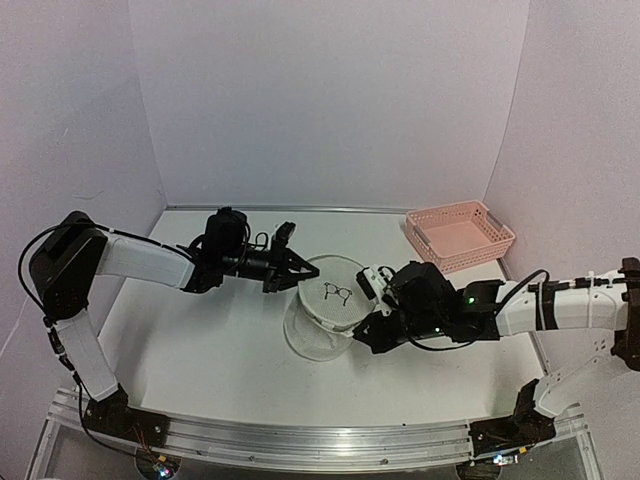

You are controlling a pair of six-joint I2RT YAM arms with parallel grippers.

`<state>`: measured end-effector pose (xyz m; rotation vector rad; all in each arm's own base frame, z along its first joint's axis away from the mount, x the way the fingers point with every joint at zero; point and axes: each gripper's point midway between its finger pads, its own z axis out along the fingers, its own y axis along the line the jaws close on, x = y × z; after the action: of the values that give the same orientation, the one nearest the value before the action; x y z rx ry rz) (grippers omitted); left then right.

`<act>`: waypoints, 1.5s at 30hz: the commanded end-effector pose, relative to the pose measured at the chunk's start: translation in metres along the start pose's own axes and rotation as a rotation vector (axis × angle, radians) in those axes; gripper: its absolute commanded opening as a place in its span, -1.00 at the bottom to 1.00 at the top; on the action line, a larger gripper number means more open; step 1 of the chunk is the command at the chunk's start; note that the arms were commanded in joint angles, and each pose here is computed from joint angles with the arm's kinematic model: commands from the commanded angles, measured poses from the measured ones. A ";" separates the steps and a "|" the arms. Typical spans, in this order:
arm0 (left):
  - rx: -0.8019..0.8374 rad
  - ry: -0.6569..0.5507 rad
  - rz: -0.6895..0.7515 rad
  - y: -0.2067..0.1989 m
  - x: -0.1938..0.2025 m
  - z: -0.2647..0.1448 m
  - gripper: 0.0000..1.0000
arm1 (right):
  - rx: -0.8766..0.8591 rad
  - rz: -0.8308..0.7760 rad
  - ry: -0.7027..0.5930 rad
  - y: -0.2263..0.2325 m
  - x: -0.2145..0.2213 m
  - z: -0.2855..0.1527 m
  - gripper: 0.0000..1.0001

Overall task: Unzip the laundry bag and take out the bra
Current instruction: Unzip the zipper of the laundry bag, then hold the laundry bag at the center of the board.

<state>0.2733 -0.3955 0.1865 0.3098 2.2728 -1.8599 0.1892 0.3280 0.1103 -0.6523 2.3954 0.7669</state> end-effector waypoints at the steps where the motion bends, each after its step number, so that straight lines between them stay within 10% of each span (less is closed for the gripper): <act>1: 0.031 -0.033 0.073 -0.013 -0.028 -0.008 -0.68 | -0.039 0.020 -0.111 0.017 -0.029 -0.015 -1.00; 18: -0.388 -0.195 0.095 0.023 -0.035 -0.081 0.28 | -0.061 0.056 -0.140 0.040 -0.055 0.006 -1.00; 32: -0.308 -0.132 -0.012 0.008 0.044 -0.088 0.46 | -0.180 -0.018 -0.105 0.090 -0.070 0.041 -1.00; 45: -0.221 -0.155 -0.073 0.011 0.034 -0.067 0.50 | -0.192 -0.047 -0.081 0.100 -0.057 0.044 -1.00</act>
<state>0.2315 -0.3089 0.1543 0.0095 2.4825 -1.4944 0.1882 0.4316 0.1306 -0.7240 2.3218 0.9410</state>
